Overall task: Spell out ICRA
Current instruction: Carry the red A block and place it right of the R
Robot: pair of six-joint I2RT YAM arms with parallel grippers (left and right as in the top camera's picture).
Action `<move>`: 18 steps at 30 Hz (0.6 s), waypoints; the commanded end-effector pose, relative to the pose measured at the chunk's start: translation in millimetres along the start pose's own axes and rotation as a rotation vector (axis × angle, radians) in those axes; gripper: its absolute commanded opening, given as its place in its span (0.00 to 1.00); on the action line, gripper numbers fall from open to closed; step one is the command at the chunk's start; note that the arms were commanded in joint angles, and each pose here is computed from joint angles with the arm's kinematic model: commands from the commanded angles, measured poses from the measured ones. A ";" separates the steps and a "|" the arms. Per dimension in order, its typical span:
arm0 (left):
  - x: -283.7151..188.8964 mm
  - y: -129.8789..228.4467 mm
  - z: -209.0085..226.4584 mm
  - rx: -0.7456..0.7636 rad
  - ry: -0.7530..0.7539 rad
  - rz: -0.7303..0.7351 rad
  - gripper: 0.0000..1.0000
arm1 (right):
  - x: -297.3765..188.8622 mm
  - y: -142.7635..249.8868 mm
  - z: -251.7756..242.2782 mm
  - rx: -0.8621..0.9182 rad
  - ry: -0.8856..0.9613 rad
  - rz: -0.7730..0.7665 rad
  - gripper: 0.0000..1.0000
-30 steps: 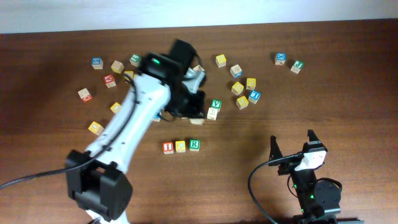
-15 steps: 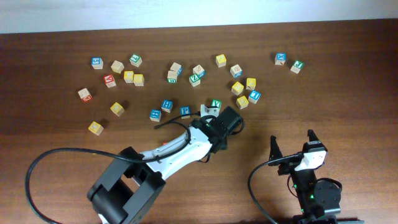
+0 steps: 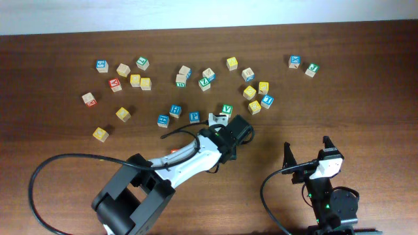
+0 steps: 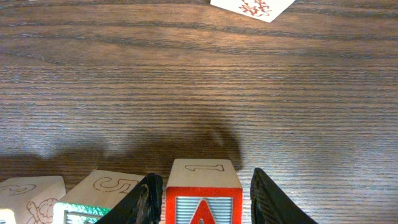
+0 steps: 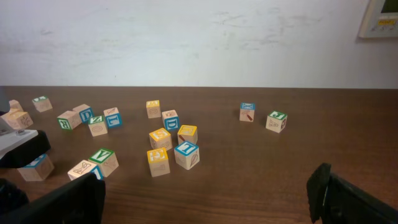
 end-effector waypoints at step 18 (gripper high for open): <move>-121.6 -64.2 70.4 -0.249 0.138 -0.301 0.42 | -0.1 1.7 -1.8 0.004 0.011 0.001 0.98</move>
Point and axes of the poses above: each gripper's point midway between its finger pads, its own x axis out along the fingers, its own z axis along the line the jaws close on, y = z × x, the point moved 8 cm from there along -x, back along the fingers, and after that the axes turned 6 degrees about x, right-handed, at the moved point
